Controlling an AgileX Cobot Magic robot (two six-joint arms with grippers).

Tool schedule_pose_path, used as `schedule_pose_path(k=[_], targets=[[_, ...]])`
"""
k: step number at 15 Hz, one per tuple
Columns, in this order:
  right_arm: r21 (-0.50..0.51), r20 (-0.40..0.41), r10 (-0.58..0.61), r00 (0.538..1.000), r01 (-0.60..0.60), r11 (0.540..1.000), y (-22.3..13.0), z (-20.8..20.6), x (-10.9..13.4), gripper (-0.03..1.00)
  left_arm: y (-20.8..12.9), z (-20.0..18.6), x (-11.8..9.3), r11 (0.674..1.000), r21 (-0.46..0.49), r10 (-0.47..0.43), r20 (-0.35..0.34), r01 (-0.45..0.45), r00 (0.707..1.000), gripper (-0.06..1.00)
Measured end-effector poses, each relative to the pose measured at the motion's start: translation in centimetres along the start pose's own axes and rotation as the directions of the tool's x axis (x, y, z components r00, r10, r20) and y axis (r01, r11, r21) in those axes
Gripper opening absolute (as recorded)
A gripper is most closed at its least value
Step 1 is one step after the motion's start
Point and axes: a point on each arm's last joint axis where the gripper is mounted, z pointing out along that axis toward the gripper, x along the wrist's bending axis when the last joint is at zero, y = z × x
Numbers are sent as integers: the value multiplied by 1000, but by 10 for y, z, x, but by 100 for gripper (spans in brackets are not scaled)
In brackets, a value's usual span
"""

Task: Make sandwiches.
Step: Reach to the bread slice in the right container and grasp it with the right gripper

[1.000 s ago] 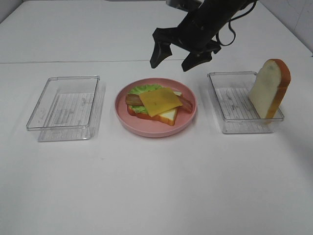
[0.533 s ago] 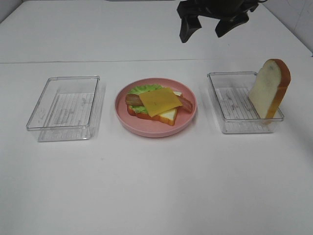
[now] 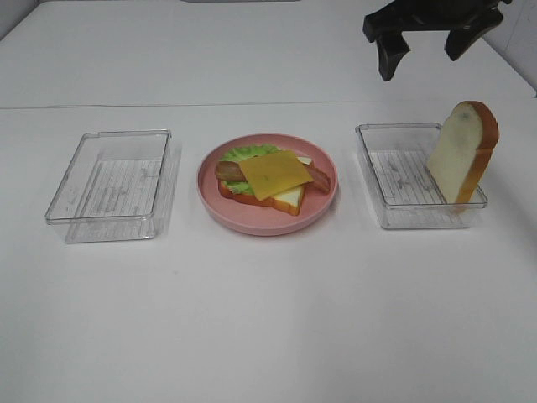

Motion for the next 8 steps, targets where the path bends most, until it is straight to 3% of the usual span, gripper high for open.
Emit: schedule_pose_path(k=[1,2,4,8], targets=[[17,-9,59,998,-59,998,-2,3,-18,85,0,0,0,1000,0,0,0,0,1000,71],[53,-25,170,985,-169,984,-9,8,-51,85,0,0,0,1000,0,0,0,0,1000,71],[84,-29,240,970,-237,968,-16,11,-77,85,0,0,0,1000,0,0,0,0,1000,71],[171,-127,280,951,-257,951,-27,28,-94,85,0,0,0,1000,0,0,0,0,1000,71]])
